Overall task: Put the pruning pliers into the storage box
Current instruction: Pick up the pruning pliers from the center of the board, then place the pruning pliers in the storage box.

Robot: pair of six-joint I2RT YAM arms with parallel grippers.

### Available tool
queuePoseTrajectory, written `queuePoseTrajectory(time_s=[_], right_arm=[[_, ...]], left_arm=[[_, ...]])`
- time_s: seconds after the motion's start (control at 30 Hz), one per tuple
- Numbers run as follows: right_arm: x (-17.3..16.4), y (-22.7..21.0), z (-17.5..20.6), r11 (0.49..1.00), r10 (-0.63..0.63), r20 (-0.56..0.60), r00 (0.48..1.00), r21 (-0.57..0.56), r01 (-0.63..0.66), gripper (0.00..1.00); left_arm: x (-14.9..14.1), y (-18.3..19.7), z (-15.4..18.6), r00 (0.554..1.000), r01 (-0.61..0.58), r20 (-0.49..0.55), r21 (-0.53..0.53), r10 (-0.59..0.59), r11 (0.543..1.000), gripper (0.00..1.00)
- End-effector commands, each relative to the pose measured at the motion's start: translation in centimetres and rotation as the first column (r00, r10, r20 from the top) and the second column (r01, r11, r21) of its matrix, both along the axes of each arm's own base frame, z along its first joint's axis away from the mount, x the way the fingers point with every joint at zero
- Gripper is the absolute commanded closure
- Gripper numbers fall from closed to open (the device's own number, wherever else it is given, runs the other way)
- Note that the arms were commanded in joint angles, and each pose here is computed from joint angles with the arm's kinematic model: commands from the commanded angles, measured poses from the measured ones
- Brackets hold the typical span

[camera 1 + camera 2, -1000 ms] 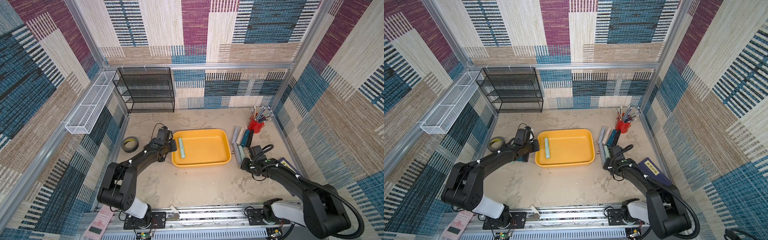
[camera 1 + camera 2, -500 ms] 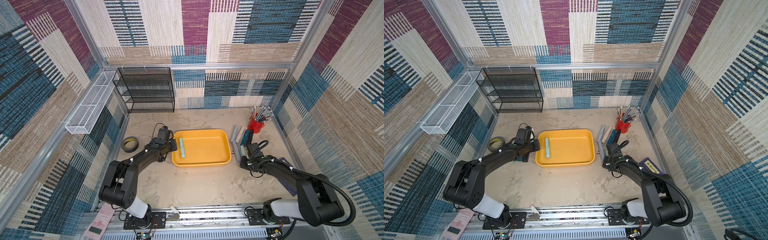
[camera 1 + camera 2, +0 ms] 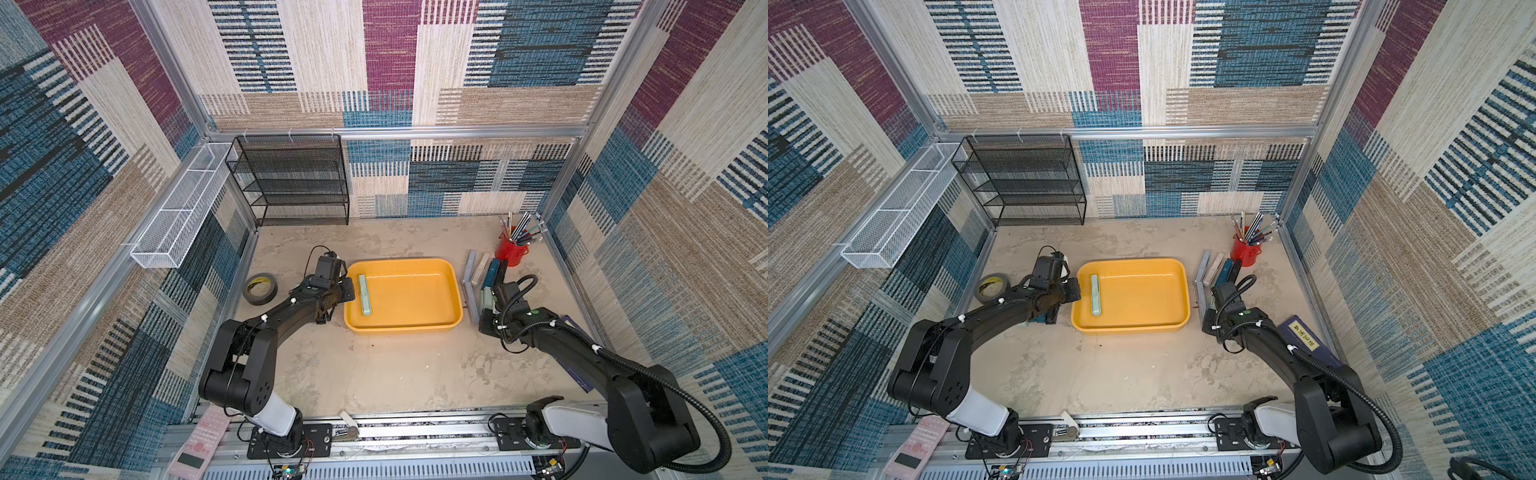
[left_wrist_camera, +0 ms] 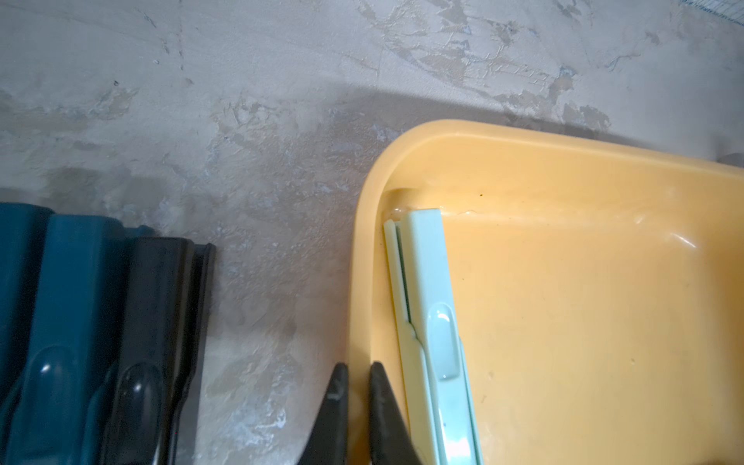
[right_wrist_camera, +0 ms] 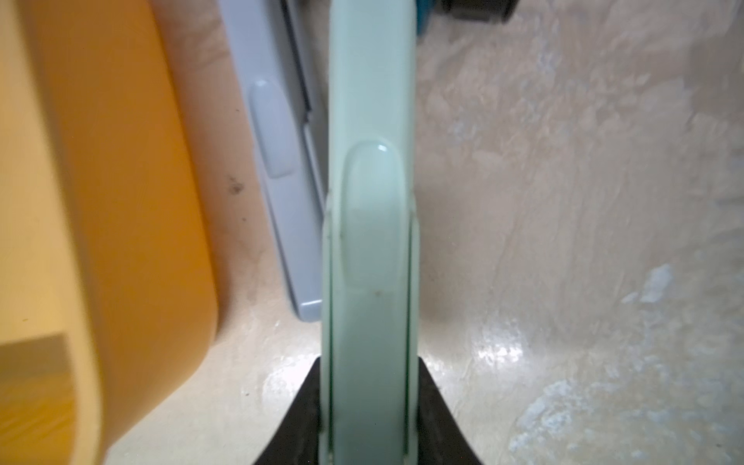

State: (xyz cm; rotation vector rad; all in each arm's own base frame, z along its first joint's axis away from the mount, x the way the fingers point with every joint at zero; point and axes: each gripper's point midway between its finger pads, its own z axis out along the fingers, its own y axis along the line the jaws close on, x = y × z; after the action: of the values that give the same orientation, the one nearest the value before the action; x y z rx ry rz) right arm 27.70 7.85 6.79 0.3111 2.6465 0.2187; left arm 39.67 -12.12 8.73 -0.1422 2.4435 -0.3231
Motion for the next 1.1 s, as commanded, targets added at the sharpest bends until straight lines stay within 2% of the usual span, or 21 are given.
queuePoseTrajectory(time_s=[0.0, 0.2, 0.33, 0.57, 0.67, 0.8, 1.07], right_arm=[[0.3, 0.0, 1.7, 0.997, 0.025, 0.012, 1.0, -0.076, -0.024, 0.77], [3.1, 4.7, 5.1, 0.977, 0.158, 0.061, 0.986, -0.156, -0.147, 0.78], [5.4, 9.7, 6.5, 0.958, 0.263, 0.123, 0.957, -0.153, -0.244, 0.78], [6.7, 18.2, 4.7, 0.908, 0.419, 0.145, 0.896, -0.089, -0.41, 0.77], [7.0, 21.2, 4.3, 0.893, 0.448, 0.17, 0.878, -0.039, -0.448, 0.77], [7.2, 24.1, 2.4, 0.876, 0.472, 0.172, 0.865, 0.013, -0.481, 0.75], [8.0, 27.9, -0.7, 0.858, 0.5, 0.158, 0.851, 0.044, -0.512, 0.75]], left_arm=[[-0.2, 0.0, -0.4, 1.0, -0.004, -0.019, -0.001, 0.004, 1.0, 0.92], [-0.4, 0.2, -0.4, 1.0, -0.024, -0.017, -0.01, 0.023, 1.0, 0.9], [-0.5, 0.4, -0.5, 0.999, -0.043, -0.024, -0.01, 0.043, 0.999, 0.9], [-0.9, 0.8, -0.5, 0.996, -0.079, -0.029, -0.012, 0.079, 0.997, 0.9], [-1.2, 0.7, -0.6, 0.995, -0.089, -0.036, -0.025, 0.088, 0.996, 0.9], [-1.3, 0.5, -0.5, 0.995, -0.091, -0.035, -0.035, 0.09, 0.995, 0.9], [-1.9, -0.1, -0.7, 0.996, -0.086, -0.04, -0.061, 0.084, 0.994, 0.9]])
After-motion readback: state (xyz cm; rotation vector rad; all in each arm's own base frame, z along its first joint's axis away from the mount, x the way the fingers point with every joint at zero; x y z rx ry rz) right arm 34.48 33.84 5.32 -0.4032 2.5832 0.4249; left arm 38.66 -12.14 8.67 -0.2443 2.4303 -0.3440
